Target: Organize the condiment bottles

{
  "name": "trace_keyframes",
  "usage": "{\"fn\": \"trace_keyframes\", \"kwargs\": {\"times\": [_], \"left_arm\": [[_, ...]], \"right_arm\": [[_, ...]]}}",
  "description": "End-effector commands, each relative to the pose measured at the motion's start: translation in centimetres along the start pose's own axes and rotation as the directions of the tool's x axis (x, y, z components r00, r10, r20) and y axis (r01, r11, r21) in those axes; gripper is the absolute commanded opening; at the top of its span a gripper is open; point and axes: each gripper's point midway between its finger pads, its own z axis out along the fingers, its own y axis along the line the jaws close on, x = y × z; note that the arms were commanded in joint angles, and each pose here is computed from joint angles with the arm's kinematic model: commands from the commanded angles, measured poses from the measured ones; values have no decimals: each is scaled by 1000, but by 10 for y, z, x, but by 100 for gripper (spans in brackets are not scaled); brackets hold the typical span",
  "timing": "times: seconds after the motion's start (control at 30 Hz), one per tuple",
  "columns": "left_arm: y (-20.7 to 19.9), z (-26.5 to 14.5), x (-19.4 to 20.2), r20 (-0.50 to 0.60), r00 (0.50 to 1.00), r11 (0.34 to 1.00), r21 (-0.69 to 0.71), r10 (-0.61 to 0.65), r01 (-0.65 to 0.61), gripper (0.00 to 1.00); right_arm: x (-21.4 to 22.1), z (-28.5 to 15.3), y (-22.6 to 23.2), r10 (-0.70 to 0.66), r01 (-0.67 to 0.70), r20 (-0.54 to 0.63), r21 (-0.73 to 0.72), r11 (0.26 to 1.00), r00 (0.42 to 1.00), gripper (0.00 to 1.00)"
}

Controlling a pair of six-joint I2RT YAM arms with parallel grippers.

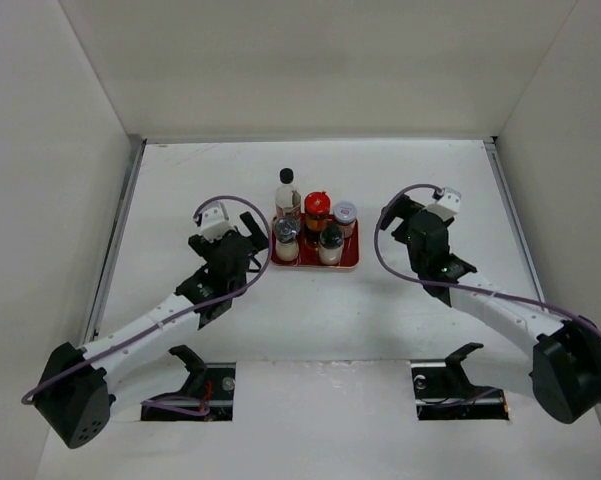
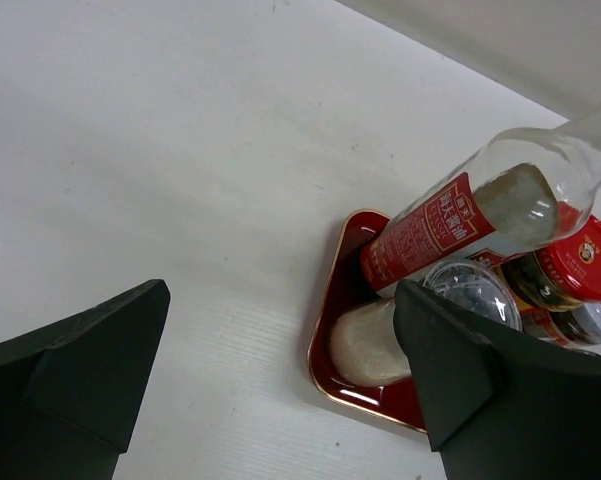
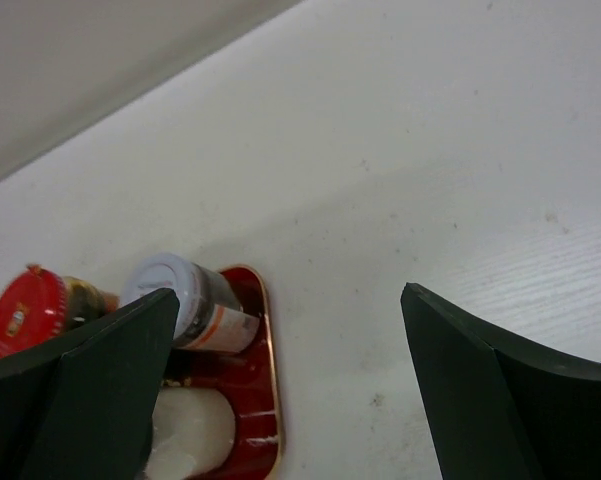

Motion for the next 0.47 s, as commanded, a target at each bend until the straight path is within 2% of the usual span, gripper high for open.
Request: {"fn": "trace_keyframes", "kwargs": {"times": [0.0,0.23,0.43], "left_arm": [[1,-5,-4,-107,993,999,-29,41,-44,100],[-15,-15,-16,-167,985,999,17,52,-50,100],[-12,-10,-40,-177,981,996,-41,76,-84,100]], "right_arm": [[21,6,-2,13,-12,-42,6,1000,999,100],[17,1,0,1,-1,-19,-1,1000,1000,100],[12,0,1,12,-12,-4,-14,1000,1000,100]]}}
